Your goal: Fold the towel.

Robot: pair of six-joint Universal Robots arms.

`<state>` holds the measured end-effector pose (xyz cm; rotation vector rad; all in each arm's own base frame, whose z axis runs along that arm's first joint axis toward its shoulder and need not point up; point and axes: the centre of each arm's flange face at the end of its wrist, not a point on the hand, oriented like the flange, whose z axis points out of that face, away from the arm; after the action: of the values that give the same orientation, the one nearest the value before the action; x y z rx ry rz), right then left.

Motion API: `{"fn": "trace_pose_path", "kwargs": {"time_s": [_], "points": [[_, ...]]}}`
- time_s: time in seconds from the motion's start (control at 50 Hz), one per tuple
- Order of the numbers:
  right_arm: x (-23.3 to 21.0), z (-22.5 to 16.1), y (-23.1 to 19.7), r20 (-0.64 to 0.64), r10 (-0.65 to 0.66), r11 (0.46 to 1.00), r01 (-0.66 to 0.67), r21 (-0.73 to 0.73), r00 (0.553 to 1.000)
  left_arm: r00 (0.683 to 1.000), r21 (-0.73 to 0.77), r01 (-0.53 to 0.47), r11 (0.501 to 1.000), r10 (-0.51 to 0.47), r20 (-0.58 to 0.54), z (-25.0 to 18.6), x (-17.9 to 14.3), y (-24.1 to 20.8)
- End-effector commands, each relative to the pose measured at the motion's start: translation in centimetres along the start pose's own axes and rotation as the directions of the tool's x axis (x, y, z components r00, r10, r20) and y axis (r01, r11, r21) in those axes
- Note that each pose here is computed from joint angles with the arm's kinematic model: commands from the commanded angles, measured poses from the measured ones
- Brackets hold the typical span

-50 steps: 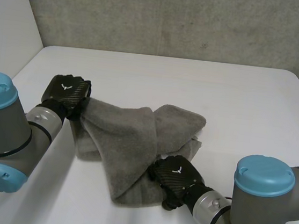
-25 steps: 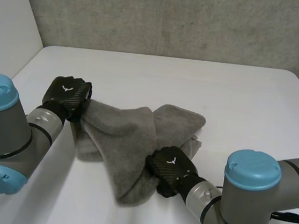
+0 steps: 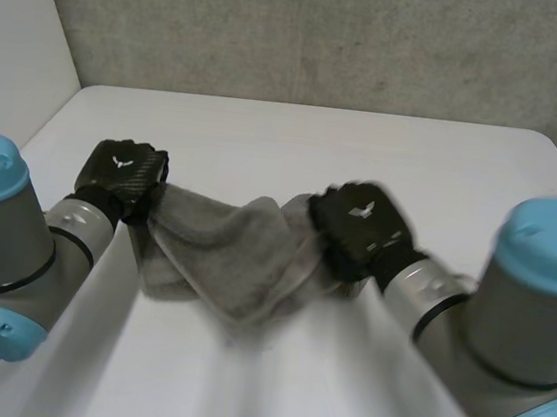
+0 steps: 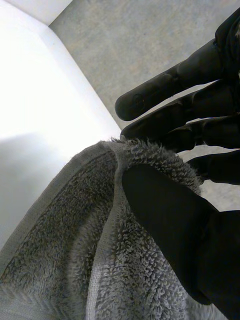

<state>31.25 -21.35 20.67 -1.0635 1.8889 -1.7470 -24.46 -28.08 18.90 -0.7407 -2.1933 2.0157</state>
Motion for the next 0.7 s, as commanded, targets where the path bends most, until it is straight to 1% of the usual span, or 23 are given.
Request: {"fn": "trace_pose_path", "kwargs": {"time_s": [0.02,0.06,0.1,0.12,0.16,0.18,0.2,0.22,0.26,0.3,0.36,0.38,0.42,0.44,0.48,0.5,0.52,0.54,0.58,0.6,0.64,0.66,0.7], "points": [[6.3,-2.8,-4.9,-0.160,0.001,1.000,0.003,0.022,0.987,1.000,0.061,-0.020,0.998,0.019,0.020,-1.7,-1.1,-3.6],[7.3,-3.6,-6.1,-0.183,0.001,0.999,0.005,0.031,0.983,0.999,0.078,-0.033,0.996,0.031,0.024,-2.3,-1.3,-4.6],[9.4,-5.0,-8.6,-0.243,-0.004,0.998,0.018,0.055,0.970,0.998,0.137,-0.058,0.989,0.054,0.034,-4.1,-1.7,-7.4],[9.4,-5.0,-8.6,-0.243,-0.004,0.998,0.018,0.055,0.970,0.998,0.137,-0.059,0.989,0.054,0.034,-4.1,-1.7,-7.4],[10.9,-6.8,-11.8,-0.303,-0.019,0.992,0.055,0.113,0.953,0.995,0.250,-0.081,0.965,0.066,0.069,-6.4,-2.5,-11.4],[10.9,-6.8,-11.8,-0.304,-0.019,0.992,0.056,0.113,0.953,0.995,0.251,-0.081,0.965,0.066,0.069,-6.4,-2.5,-11.4],[11.4,-7.8,-13.4,-0.330,-0.031,0.986,0.084,0.146,0.943,0.993,0.312,-0.092,0.946,0.066,0.093,-7.6,-3.1,-13.4],[12.0,-8.5,-14.8,-0.360,-0.047,0.978,0.116,0.172,0.932,0.993,0.312,-0.093,0.946,0.066,0.093,-7.6,-3.1,-13.5],[12.4,-9.1,-15.9,-0.386,-0.072,0.970,0.155,0.189,0.920,0.990,0.408,-0.109,0.907,0.061,0.128,-9.8,-4.0,-16.9],[13.0,-9.5,-16.7,-0.414,-0.099,0.961,0.194,0.195,0.905,0.987,0.429,-0.124,0.895,0.065,0.150,-10.6,-4.6,-18.1],[13.8,-10.1,-17.7,-0.455,-0.151,0.953,0.251,0.167,0.878,0.982,0.401,-0.158,0.903,0.100,0.161,-11.2,-5.0,-19.0],[14.1,-10.5,-17.9,-0.466,-0.171,0.953,0.265,0.144,0.868,0.982,0.400,-0.158,0.903,0.101,0.161,-11.2,-5.1,-19.0],[14.4,-10.5,-17.8,-0.466,-0.186,0.957,0.266,0.112,0.865,0.973,0.303,-0.218,0.928,0.181,0.146,-11.0,-4.9,-18.2],[14.4,-10.5,-17.8,-0.466,-0.186,0.957,0.266,0.112,0.865,0.973,0.302,-0.218,0.928,0.182,0.145,-11.0,-4.9,-18.2],[14.3,-9.9,-16.6,-0.428,-0.204,0.968,0.246,0.045,0.880,0.958,0.181,-0.286,0.941,0.276,0.077,-9.6,-3.9,-16.0],[14.3,-9.9,-16.6,-0.428,-0.204,0.968,0.246,0.044,0.881,0.958,0.180,-0.286,0.941,0.276,0.077,-9.6,-3.9,-16.0],[14.5,-8.6,-15.2,-0.395,-0.206,0.975,0.223,-0.003,0.895,0.949,0.123,-0.314,0.941,0.312,0.035,-8.8,-3.4,-14.7],[14.6,-7.2,-13.7,-0.364,-0.208,0.978,0.204,-0.050,0.908,0.949,0.123,-0.314,0.941,0.312,0.034,-8.8,-3.4,-14.6],[14.5,-6.0,-12.3,-0.334,-0.213,0.977,0.194,-0.089,0.918,0.938,0.015,-0.345,0.938,0.346,-0.040,-6.8,-2.7,-11.7],[14.5,-6.0,-12.3,-0.333,-0.213,0.977,0.194,-0.090,0.918,0.937,0.015,-0.345,0.938,0.346,-0.041,-6.8,-2.7,-11.7],[13.6,-3.9,-10.0,-0.267,-0.228,0.969,0.192,-0.156,0.936,0.935,-0.077,-0.349,0.934,0.341,-0.103,-4.6,-2.1,-8.7],[13.6,-3.9,-10.0,-0.267,-0.228,0.969,0.192,-0.156,0.936,0.935,-0.078,-0.349,0.934,0.341,-0.103,-4.6,-2.1,-8.7],[12.7,-1.6,-7.0,-0.200,-0.228,0.956,0.180,-0.230,0.953,0.932,-0.147,-0.351,0.925,0.331,-0.146,-2.6,-1.7,-6.1]]}}
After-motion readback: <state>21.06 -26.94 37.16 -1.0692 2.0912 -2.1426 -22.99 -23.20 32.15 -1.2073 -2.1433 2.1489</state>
